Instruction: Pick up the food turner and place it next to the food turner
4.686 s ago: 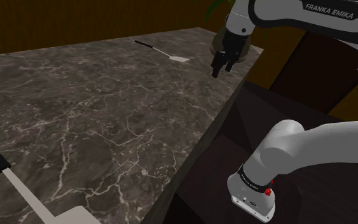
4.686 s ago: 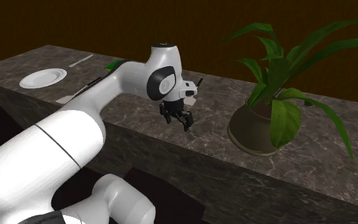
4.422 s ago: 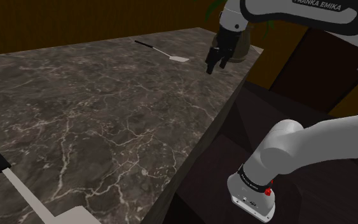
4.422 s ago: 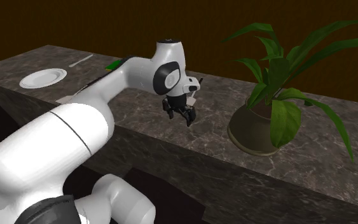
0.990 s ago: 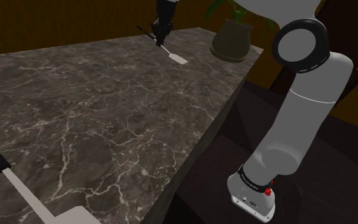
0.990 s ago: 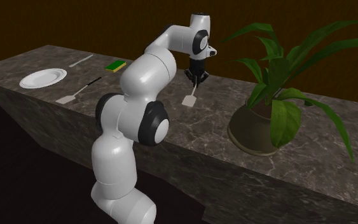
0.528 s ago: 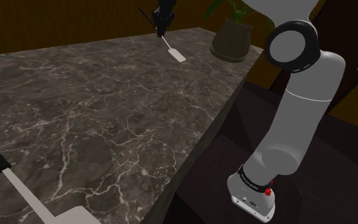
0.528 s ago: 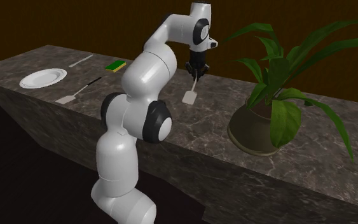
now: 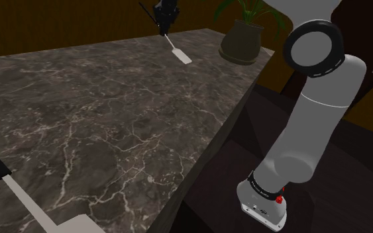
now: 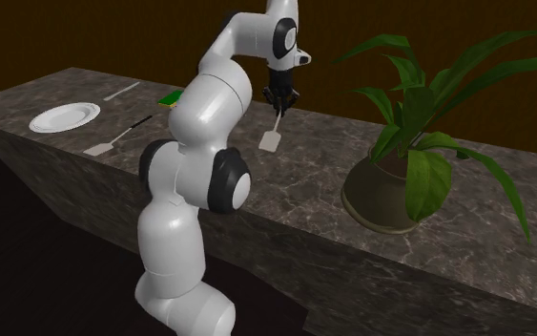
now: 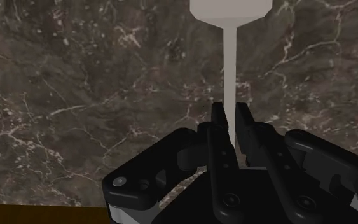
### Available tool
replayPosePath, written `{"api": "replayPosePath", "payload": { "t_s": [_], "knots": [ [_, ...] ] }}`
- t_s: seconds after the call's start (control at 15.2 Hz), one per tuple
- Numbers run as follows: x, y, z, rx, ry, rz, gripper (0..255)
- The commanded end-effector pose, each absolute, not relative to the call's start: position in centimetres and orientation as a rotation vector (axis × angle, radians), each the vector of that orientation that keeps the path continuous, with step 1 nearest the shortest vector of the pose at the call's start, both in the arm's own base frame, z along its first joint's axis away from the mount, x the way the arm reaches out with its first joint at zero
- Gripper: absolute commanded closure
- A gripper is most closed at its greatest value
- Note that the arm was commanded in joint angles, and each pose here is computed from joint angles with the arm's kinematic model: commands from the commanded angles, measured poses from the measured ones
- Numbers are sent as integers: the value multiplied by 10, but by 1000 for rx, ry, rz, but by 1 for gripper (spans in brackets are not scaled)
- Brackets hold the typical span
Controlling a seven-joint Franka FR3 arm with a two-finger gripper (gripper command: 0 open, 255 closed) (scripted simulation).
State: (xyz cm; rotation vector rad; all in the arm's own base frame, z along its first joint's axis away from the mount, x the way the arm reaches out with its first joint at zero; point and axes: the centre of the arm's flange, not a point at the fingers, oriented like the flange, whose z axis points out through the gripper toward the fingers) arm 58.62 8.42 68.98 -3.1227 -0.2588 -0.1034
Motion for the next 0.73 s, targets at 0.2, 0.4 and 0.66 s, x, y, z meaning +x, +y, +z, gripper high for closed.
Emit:
{"api": "replayPosePath", "payload": {
  "t_s": [0.2,0.4,0.66],
  "knots": [
    [554,143,691,-3123,-257,-104,255],
    [535,177,691,-3123,-257,-104,255],
    [510,224,691,-3123,-257,-104,255]
  ]
}}
